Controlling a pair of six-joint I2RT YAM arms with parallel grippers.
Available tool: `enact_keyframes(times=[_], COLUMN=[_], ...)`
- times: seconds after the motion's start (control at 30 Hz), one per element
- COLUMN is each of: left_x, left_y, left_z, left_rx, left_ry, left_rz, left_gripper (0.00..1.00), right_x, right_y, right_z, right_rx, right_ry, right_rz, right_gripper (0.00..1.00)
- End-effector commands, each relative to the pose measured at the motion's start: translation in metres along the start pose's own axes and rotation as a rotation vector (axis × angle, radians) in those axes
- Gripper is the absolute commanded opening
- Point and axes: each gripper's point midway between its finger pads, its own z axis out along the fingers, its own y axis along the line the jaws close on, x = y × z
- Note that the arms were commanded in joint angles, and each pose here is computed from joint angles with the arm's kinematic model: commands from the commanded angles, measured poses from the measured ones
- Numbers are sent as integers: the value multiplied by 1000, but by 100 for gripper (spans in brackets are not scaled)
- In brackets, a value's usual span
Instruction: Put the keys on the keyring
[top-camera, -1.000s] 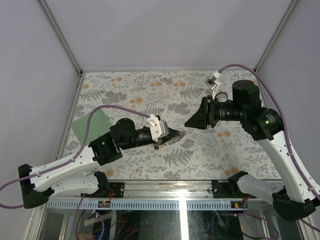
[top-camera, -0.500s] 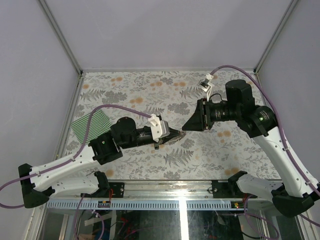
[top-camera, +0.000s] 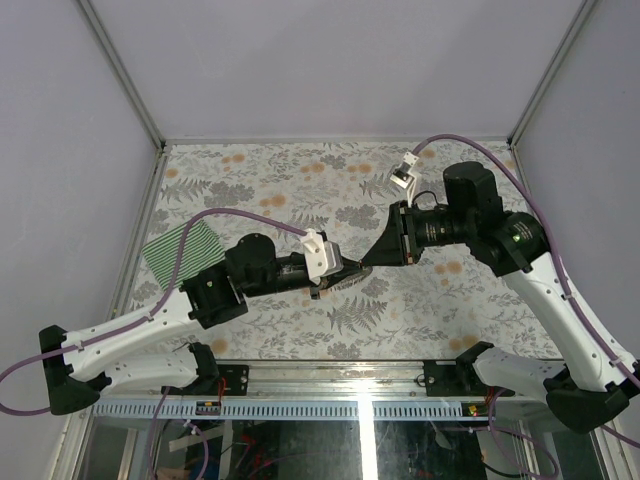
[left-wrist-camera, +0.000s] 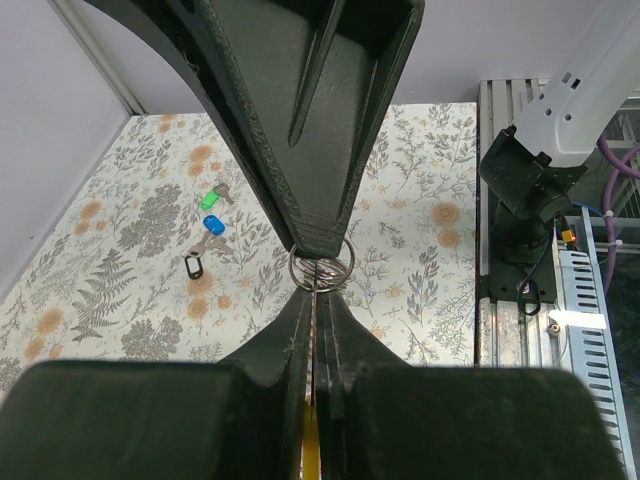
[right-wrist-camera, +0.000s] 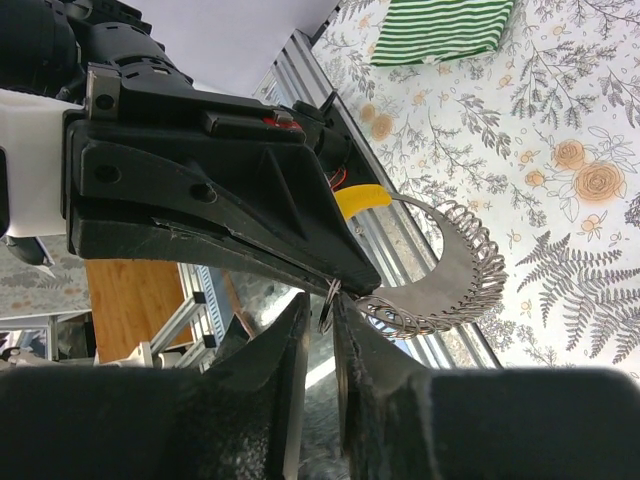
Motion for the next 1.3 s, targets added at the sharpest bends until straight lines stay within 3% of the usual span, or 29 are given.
enact_keyframes(times=[0.0, 0.33, 0.5, 0.77, 0.93, 1.27], left_x=[-29, -29, -29, -21, -8, -3], left_y=[5, 7, 8, 17, 35, 43], left_z=[-2, -3, -4, -5, -3, 4], left_rx=[-7, -16, -22, -80, -180, -215], left_ry=[-66, -62, -60, -39, 3, 29], left_rz=[38, 43, 41, 29, 27, 27], left_gripper=[0, 0, 0, 5, 17, 12], right_x=[1, 5, 5, -6, -17, -41], right_y=[7, 3, 1, -5, -21, -37], right_z=[3, 4, 5, -1, -1, -6], right_rx=[-39, -28, -10, 69, 160, 263], right_ry=[16, 33, 29, -31, -98, -228], right_rz=[-11, -9, -12, -34, -18, -59], right_gripper=[18, 18, 0, 0, 0, 0])
